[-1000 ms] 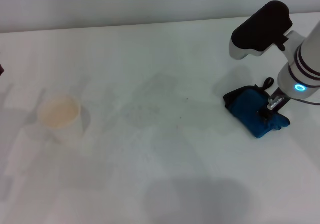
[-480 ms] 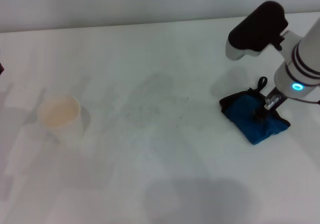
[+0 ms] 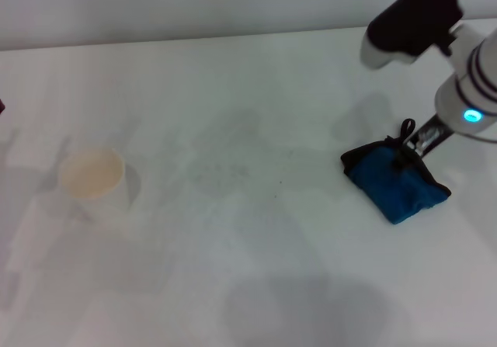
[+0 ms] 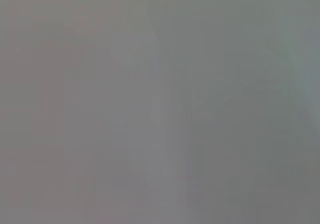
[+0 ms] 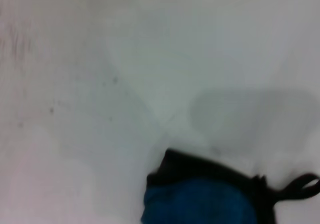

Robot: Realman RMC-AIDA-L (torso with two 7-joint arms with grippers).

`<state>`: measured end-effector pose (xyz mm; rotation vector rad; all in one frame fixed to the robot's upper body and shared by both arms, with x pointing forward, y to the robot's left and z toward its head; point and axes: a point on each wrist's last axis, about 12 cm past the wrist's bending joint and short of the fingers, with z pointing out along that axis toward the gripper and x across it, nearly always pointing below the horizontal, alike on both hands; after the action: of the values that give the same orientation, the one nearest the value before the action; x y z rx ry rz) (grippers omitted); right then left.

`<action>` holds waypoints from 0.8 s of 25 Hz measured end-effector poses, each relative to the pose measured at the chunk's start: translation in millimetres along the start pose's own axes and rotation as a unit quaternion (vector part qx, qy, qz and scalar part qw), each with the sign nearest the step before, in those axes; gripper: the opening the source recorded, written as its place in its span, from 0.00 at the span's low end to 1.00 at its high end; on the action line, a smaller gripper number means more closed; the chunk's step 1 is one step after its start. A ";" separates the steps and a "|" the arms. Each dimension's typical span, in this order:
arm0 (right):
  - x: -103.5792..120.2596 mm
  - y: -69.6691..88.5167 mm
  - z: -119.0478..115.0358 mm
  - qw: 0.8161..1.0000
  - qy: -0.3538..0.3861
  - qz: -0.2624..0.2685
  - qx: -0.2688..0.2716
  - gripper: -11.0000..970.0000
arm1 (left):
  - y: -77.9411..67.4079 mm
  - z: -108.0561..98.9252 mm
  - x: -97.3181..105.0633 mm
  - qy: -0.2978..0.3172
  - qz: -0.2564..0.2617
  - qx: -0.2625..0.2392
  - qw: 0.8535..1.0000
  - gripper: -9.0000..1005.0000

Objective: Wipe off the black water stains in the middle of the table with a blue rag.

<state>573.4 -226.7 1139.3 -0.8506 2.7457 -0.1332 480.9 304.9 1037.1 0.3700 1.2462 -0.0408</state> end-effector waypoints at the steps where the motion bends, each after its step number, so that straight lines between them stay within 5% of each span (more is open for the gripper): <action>1: -0.4 -1.6 -3.7 1.000 -0.010 0.002 0.001 0.50 | 0.1 0.0 0.0 0.000 0.000 0.000 1.000 0.88; 13: 18.0 -62.2 -31.1 0.966 -0.228 0.098 -0.070 0.53 | 5.1 0.9 0.0 0.001 0.008 0.000 1.000 0.88; 20: 49.6 -101.8 -22.4 0.903 -0.373 0.176 -0.117 0.53 | 10.0 0.3 0.1 0.003 0.016 -0.005 1.000 0.88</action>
<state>583.1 -338.6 1166.5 -0.3230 2.1363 0.4988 483.5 314.2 1039.6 0.3819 1.2457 -0.0054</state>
